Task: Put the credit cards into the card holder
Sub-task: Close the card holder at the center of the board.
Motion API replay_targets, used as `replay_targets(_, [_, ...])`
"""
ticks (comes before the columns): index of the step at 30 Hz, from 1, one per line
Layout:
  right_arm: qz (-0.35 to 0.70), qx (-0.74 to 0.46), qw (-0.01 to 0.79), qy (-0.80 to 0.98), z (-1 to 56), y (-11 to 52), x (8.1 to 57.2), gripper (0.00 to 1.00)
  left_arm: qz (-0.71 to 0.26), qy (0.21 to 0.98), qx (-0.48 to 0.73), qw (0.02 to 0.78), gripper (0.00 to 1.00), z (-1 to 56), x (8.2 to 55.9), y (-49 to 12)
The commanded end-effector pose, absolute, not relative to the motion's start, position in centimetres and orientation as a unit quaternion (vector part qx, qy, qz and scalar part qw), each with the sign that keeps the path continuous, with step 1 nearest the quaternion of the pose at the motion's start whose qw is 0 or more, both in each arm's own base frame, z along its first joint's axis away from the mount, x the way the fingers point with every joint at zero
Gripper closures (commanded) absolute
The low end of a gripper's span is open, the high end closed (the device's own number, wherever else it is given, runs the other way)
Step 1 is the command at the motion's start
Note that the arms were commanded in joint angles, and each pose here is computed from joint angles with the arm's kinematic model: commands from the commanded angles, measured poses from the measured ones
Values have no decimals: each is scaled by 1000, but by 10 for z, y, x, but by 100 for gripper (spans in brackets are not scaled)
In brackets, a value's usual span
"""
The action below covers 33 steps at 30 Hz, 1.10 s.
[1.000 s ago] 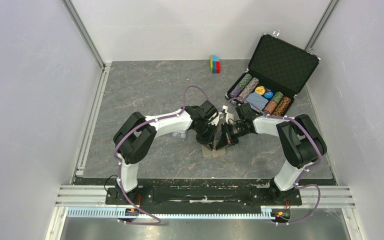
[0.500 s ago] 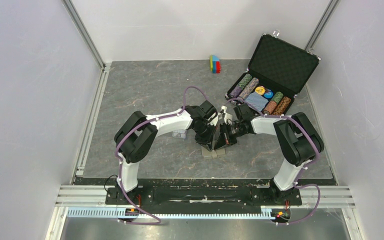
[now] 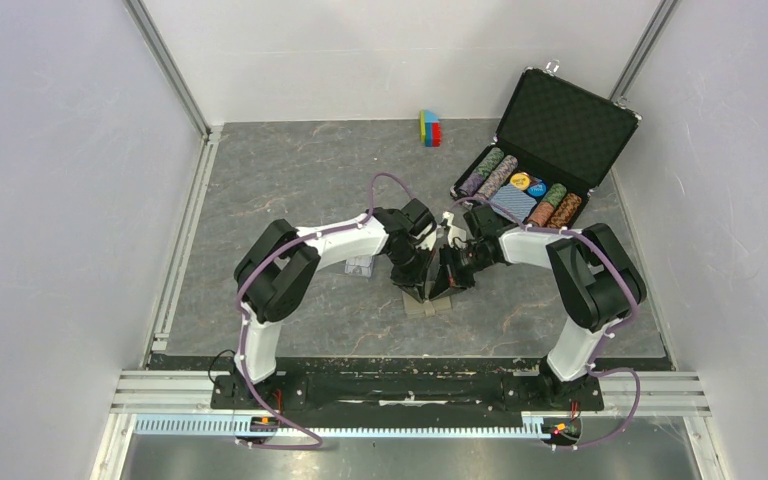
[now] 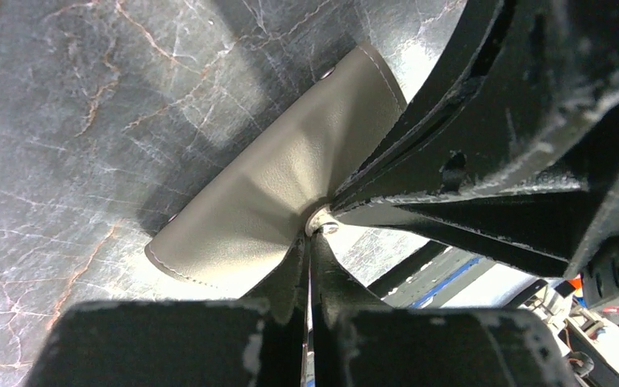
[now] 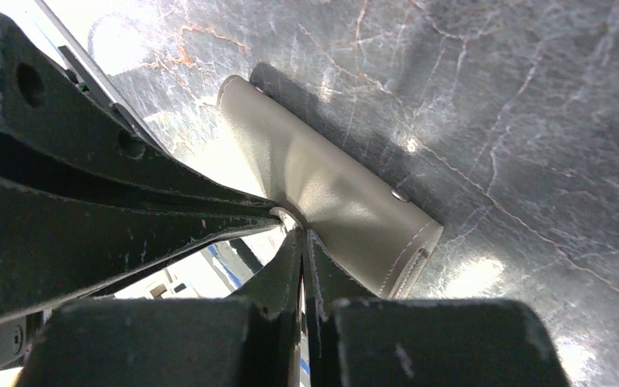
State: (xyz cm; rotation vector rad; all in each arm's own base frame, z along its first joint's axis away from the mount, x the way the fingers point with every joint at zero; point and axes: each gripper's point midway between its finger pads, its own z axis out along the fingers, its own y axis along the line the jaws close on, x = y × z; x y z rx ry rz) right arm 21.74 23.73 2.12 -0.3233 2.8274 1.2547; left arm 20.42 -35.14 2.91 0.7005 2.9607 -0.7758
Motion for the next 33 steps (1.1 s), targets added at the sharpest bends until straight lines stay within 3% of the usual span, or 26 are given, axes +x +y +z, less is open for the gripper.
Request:
replay_targets(1, [306,-189,27,933,-17,225,206,100,-260,938,228,-10,98,9,203,-372])
replay_targets(13, [239,-178,-7,955,-39,209,194,100,-199,957,208,-35,98,-16,203,-355])
replay_targets(22, [377,-199,101,899,31,245,223,100,-249,941,227,14,98,14,207,-365])
replay_targets(33, [447,-196,108,866,59,256,221,100,-266,936,227,34,98,30,209,-369])
